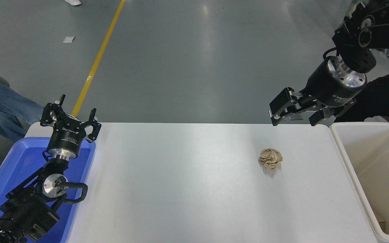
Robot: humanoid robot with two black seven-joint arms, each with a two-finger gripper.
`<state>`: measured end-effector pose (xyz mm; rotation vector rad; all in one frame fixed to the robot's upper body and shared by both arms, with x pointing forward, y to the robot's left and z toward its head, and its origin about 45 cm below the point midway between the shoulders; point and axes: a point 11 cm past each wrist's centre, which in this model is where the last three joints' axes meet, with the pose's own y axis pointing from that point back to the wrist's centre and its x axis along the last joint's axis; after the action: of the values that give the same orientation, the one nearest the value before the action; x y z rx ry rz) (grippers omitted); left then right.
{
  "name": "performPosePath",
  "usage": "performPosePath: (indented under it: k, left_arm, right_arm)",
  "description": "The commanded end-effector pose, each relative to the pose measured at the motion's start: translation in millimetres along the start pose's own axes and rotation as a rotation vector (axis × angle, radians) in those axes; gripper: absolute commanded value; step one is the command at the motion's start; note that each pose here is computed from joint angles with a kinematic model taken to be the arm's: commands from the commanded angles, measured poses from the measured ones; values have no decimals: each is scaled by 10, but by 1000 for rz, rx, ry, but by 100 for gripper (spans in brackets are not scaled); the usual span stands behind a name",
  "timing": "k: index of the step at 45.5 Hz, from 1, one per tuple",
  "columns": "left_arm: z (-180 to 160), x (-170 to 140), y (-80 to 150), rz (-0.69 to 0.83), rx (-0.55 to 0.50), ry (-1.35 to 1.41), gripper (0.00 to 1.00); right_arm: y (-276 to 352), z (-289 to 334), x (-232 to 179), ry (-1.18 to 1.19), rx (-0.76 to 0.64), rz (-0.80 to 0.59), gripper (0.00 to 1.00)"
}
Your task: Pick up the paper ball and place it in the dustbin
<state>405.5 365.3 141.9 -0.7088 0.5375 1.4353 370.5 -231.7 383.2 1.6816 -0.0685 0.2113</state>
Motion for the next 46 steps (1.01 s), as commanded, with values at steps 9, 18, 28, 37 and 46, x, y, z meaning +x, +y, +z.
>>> performPosePath:
  k: [9,18,28,37,46]
  left_arm:
    - [0,0,0,0,0,0,98]
    - [0,-1,0,-1,0,0,98]
    - [0,-1,0,-1,0,0,98]
    - [0,-1,0,-1,0,0,98]
    - [0,0,0,0,0,0,98]
  right_arm:
    - [3,-10,2,-1,2,1,100]
    - [-4,-12,0,0,1,-1,100]
    - [0,-5,11,-2,1,3,100]
    - [11,-12,19,-4,3,7,100]
    - [24,-30,32,-2,5,12,100]
